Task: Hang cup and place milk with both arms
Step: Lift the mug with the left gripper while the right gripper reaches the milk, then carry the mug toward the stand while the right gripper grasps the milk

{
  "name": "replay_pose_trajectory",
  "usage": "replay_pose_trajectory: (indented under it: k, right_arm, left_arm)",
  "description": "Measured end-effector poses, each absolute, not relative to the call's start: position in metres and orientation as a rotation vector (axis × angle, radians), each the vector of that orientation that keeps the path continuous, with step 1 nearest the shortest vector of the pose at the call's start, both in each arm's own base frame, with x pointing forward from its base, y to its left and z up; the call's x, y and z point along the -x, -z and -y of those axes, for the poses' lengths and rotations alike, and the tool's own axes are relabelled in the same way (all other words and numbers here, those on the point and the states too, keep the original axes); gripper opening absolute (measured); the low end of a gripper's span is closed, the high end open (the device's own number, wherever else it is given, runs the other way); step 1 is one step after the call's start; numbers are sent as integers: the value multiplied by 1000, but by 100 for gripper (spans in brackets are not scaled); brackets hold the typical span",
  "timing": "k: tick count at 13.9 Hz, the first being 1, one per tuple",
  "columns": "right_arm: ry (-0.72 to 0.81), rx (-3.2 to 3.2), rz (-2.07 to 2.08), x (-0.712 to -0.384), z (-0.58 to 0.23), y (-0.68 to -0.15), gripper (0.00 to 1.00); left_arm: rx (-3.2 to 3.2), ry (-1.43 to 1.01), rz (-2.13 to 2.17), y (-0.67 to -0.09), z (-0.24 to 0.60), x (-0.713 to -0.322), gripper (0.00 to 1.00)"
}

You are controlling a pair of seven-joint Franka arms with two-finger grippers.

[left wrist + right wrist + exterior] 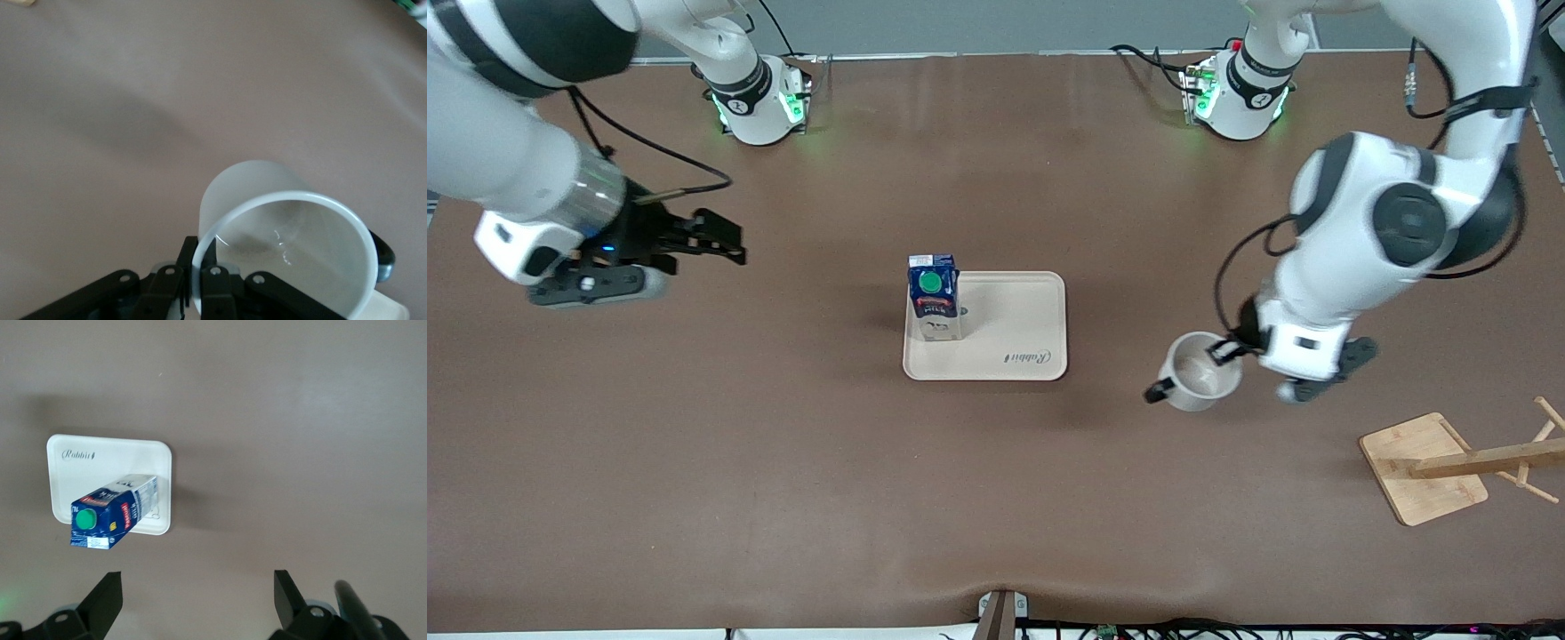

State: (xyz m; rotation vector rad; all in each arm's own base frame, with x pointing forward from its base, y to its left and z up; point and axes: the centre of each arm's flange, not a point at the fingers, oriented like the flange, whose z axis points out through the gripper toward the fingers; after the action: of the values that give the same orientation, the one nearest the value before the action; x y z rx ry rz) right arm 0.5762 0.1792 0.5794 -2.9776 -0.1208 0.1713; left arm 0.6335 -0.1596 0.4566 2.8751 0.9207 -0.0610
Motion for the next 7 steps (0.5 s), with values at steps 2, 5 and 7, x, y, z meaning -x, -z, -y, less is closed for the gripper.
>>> replay_pose_trajectory:
  k: [2,5,7]
  right_arm:
    - [-222,2986,150,-575,-211,-558,100]
    - [-244,3006,94,-571,-264,-528,100]
    - [-297,2979,64,-565,-299,-506,100]
  left_arm:
    - [-2781,169,-1086,-462,95,-636,7]
    - [-2664,262,-1264,-474,24,-631,7]
    - [-2613,287,-1347,-483,-12,-624,7]
